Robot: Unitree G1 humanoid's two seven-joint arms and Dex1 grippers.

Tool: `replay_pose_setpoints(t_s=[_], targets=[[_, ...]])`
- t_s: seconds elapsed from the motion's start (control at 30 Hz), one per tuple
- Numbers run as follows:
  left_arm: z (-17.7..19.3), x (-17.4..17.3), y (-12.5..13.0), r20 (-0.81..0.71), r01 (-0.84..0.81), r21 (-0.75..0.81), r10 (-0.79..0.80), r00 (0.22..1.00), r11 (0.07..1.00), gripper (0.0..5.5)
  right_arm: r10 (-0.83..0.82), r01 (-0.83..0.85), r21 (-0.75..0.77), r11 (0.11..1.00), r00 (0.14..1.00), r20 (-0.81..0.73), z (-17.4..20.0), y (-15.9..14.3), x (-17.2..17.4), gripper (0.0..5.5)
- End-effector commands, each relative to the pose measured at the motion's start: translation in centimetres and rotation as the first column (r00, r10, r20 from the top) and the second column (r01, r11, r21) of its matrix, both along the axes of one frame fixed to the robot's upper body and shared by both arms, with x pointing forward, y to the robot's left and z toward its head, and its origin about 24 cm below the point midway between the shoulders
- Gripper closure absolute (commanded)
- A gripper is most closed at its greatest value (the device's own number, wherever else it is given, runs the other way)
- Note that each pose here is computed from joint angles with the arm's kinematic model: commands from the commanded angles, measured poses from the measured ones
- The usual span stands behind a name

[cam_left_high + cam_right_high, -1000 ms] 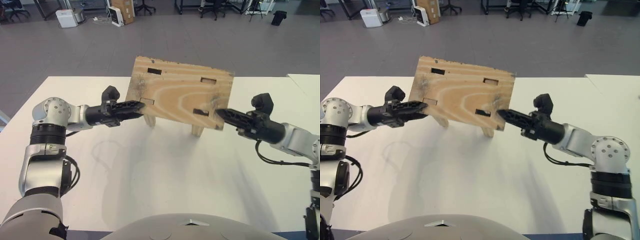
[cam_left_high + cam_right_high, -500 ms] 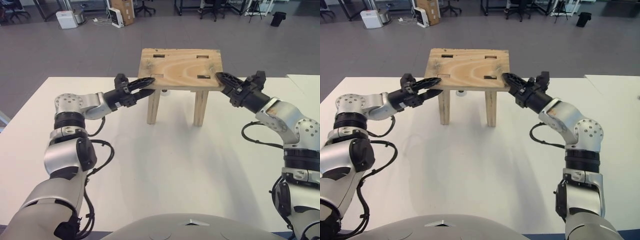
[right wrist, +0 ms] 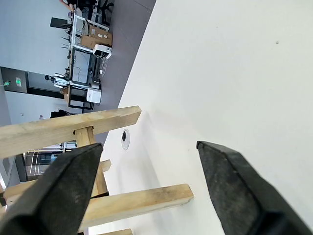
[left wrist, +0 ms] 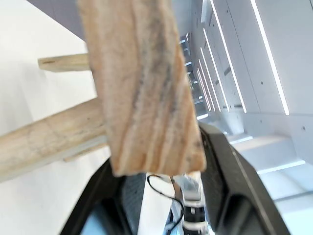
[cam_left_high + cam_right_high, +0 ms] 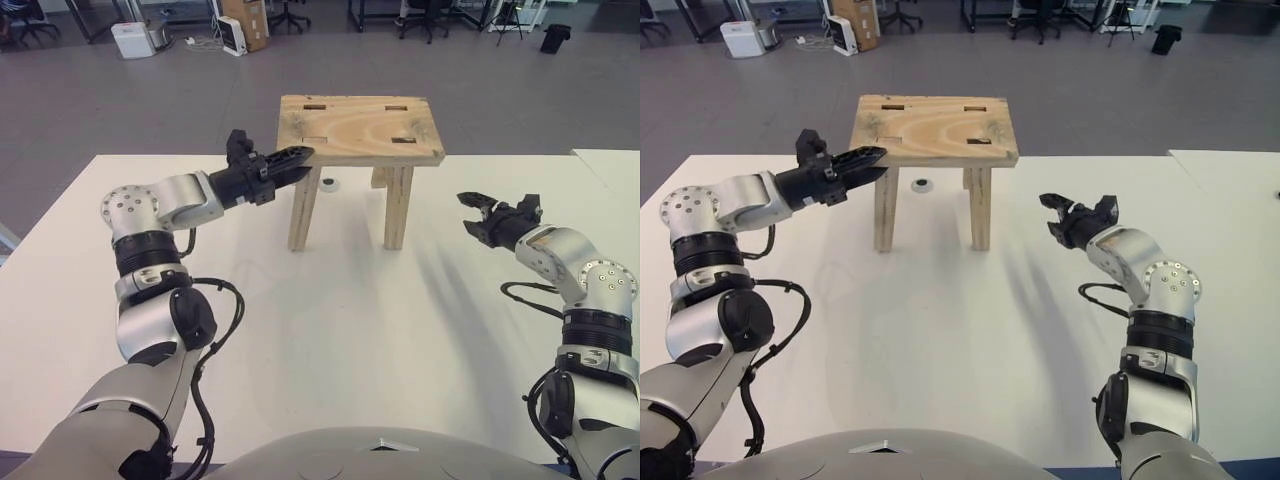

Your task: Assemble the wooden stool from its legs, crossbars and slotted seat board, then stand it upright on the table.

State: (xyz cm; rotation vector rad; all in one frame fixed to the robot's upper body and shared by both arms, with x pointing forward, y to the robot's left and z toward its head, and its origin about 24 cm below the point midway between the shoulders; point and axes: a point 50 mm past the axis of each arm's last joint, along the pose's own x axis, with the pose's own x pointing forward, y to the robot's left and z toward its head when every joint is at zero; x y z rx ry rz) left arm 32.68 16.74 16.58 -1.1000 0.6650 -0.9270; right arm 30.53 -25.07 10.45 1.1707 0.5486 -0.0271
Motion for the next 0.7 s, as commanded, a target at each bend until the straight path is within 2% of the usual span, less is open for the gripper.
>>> replay_pose_setpoints(t_s=[0.03, 0.1, 0.3, 0.43, 0.5, 0.57, 0.63, 0.7], targets=[[-2.2, -1.9, -0.1, -0.051, 0.072, 0.064, -0.069, 0.996, 0.995, 3.97, -0.008, 0.008, 0.003, 1.000, 1.000, 0.026, 0.4, 0.0, -0.1, 1.89], [-2.1, -1.6, -0.3, -0.050, 0.057, 0.045, -0.055, 0.997, 0.997, 3.50, -0.011, 0.011, 0.009, 1.000, 1.000, 0.025, 0.3, 0.2, -0.1, 1.86], [-1.6, 0.2, 0.0, -0.062, -0.074, 0.064, 0.078, 0.995, 0.995, 2.56, -0.017, 0.017, 0.019, 1.000, 1.000, 0.018, 0.0, 0.5, -0.1, 1.86], [-0.8, -1.0, 0.3, 0.023, 0.004, 0.066, -0.005, 1.000, 0.998, 1.99, -0.016, 0.016, 0.001, 1.000, 1.000, 0.006, -0.6, 0.6, -0.5, 1.86], [-1.1, -2.0, 1.0, 0.090, -0.002, 0.072, -0.004, 0.996, 0.997, 1.59, 0.018, -0.018, -0.077, 0.997, 1.000, 0.010, -1.6, 0.6, -1.4, 1.86], [-2.4, -3.2, 1.7, 0.168, -0.048, 0.110, 0.029, 0.985, 0.993, 1.57, 0.079, -0.071, -0.209, 0.975, 0.996, 0.031, -2.9, 1.0, -2.6, 1.86], [-3.9, -4.0, 3.0, 0.223, -0.188, 0.056, 0.171, 0.960, 0.981, 1.57, 0.125, -0.101, -0.320, 0.942, 0.990, 0.057, -4.0, 1.5, -3.6, 1.86], [-6.5, -4.8, 4.2, 0.273, -0.350, 0.122, 0.308, 0.912, 0.929, 1.57, 0.117, -0.073, -0.379, 0.923, 0.989, 0.093, -4.8, 1.8, -4.0, 1.86]])
